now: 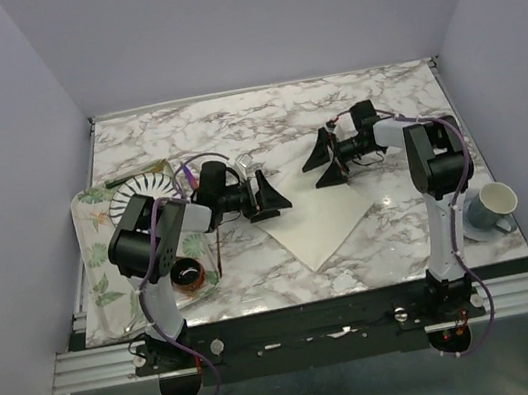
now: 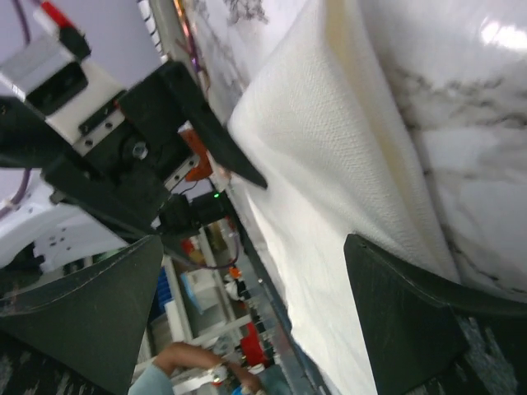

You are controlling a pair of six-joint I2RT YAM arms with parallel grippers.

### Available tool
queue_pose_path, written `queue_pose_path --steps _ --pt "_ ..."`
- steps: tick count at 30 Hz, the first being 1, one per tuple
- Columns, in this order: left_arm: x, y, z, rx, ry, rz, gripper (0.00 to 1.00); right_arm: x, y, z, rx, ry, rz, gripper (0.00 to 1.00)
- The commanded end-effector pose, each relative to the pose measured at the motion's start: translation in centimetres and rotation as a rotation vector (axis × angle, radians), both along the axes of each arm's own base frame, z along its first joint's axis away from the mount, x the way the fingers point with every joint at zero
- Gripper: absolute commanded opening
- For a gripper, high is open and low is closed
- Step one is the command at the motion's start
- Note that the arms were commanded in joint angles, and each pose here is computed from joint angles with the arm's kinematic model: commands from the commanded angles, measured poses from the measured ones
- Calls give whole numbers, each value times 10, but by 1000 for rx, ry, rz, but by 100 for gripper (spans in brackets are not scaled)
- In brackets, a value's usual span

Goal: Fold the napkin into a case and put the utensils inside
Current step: Smooth out the square-folded napkin at the center of the board.

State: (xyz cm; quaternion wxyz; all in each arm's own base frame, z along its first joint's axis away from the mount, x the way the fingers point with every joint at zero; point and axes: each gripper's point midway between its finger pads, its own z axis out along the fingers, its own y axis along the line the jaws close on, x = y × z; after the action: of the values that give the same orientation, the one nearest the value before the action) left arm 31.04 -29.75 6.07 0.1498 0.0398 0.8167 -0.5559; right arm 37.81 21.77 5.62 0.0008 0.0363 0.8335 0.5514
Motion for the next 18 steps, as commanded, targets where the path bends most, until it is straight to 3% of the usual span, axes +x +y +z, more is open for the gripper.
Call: queue_pose_path --steps 1,5,8,12,18 --pt "-20 -8 23 5 -67 -84 99 1 -12 11 -121 -98 62 100" --pt "3 -14 57 4 -191 -81 99 -37 -16 42 -83 -116 118 100" --pt "23 -26 62 -7 -202 -74 99 -65 -20 38 -97 -81 128 100" --pt "42 -41 47 10 -199 -61 99 -76 -27 14 -148 -28 130 100" --pt "67 -45 5 61 -88 27 99 -62 -52 -28 -273 25 118 100"
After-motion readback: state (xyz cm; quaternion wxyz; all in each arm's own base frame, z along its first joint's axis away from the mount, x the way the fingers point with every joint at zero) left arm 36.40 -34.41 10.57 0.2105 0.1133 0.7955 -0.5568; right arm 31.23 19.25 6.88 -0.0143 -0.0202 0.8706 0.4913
